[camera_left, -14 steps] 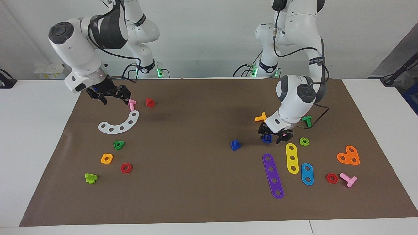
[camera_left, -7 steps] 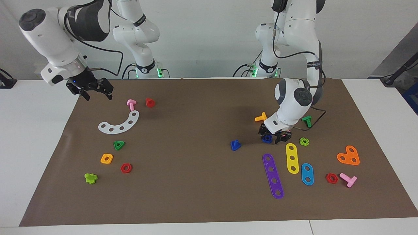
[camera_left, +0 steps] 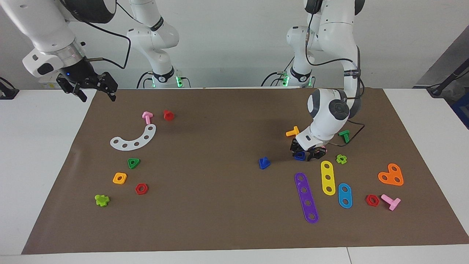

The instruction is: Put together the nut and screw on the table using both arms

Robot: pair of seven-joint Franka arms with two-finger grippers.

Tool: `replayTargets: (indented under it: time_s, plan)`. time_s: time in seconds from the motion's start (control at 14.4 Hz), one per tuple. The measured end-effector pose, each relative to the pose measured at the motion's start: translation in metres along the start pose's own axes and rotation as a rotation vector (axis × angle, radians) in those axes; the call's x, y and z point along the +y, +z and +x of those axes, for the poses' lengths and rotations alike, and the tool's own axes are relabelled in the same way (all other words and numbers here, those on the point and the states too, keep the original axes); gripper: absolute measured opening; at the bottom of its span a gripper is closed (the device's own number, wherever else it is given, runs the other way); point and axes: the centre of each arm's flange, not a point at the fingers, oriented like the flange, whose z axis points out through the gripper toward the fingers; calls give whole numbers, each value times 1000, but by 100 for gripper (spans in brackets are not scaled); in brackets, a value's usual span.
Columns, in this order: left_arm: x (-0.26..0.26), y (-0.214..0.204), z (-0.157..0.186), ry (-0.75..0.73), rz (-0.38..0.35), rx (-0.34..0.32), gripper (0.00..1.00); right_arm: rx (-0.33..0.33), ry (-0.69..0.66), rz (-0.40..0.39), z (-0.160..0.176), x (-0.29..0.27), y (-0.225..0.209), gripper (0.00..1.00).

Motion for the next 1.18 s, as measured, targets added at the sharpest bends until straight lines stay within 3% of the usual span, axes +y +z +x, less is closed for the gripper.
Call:
replayTargets:
  time_s: [0.21, 0.35, 0.83, 1.18]
  plan:
    - [1, 0, 0, 1, 0, 0, 59, -12, 1, -27, 2, 3, 5, 100]
    - [2, -1, 0, 4, 0, 2, 46, -4, -6, -40, 3, 0, 4, 100]
    - [7, -8, 6, -22, 3, 20, 46, 25, 1, -29, 5, -8, -7, 100]
    - [74, -46, 37, -154, -11, 25, 46, 21, 2, -29, 6, -8, -5, 100]
